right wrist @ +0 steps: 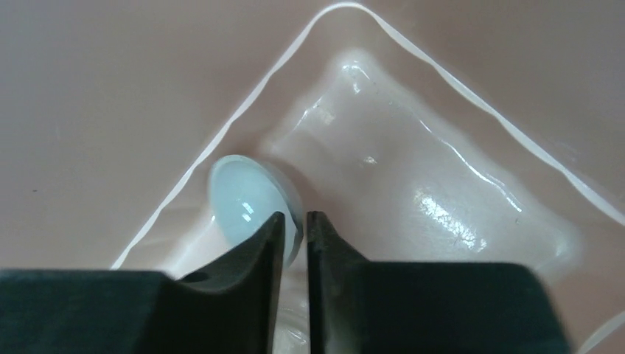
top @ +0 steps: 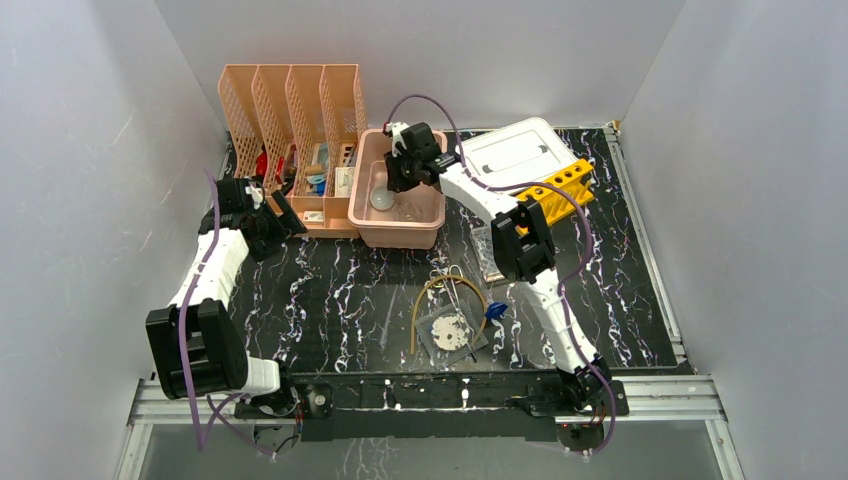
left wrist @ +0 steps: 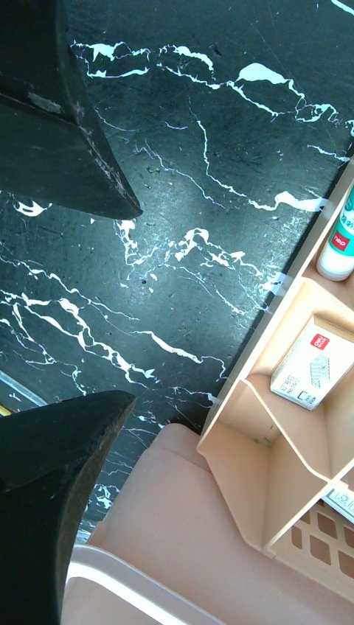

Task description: Organize the chemistry lab equipment

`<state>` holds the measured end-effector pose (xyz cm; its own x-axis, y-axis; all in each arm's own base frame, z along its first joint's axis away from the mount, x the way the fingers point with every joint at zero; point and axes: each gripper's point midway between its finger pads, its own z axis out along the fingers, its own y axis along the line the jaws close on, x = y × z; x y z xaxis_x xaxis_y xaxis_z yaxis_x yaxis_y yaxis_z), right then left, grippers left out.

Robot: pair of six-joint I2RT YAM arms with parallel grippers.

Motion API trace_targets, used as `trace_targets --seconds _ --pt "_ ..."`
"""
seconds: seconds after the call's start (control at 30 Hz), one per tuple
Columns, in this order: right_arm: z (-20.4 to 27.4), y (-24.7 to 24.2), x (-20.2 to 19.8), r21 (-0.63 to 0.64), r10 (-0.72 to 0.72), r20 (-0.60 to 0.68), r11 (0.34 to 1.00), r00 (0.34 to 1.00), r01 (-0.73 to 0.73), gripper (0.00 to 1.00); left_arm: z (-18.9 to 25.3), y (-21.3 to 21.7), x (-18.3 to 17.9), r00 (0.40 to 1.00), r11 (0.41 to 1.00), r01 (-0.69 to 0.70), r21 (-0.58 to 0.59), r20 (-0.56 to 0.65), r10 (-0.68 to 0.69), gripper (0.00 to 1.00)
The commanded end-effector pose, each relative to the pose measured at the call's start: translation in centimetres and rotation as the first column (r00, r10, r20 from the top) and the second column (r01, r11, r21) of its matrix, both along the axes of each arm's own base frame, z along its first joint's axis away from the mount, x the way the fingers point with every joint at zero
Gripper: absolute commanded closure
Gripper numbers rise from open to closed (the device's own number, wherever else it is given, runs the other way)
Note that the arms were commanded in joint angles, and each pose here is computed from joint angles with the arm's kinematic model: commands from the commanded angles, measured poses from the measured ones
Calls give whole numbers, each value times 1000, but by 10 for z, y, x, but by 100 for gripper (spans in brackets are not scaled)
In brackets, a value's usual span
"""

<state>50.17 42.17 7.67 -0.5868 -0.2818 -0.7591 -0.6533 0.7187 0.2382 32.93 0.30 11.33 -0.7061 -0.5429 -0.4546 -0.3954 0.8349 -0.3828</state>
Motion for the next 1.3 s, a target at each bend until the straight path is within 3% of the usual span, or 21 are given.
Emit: trace_targets --seconds 0.0,0.2,0.33,0.4,0.5,0.73,0.87,1.03,1.17,1.27 --pt "30 10 14 43 12 95 999 995 -16 64 5 -1 0 1000 1000 14 -6 7 -14 15" --pt "46 8 16 54 -2 130 999 992 -5 44 3 -1 -1 1000 1000 13 -4 2 -13 14" --pt "88 1 16 85 -29 206 996 978 12 32 4 1 -2 1000 1000 10 3 4 -10 15" --pt "147 -7 7 155 -64 302 988 951 17 31 6 1 -3 1000 1000 8 8 16 -8 14" --pt "196 -14 -7 247 -99 350 969 931 10 31 12 0 -4 999 1000 8 5 47 -8 12" --pt "252 -45 -51 367 -164 403 930 900 5 31 43 -5 1 981 1000 16 3 196 -16 13" --pt "255 -70 -84 382 -177 399 924 900 12 32 65 -14 6 960 998 68 -6 273 -64 16" --pt "225 -110 -143 353 -178 347 935 921 47 31 76 -26 10 945 993 114 -36 314 -97 16" --pt "178 -144 -185 256 -180 272 960 945 110 21 74 -32 12 943 990 125 -59 316 -101 16" --pt "126 -169 -212 115 -198 160 977 967 181 17 78 -36 14 941 992 123 -35 323 -106 16"
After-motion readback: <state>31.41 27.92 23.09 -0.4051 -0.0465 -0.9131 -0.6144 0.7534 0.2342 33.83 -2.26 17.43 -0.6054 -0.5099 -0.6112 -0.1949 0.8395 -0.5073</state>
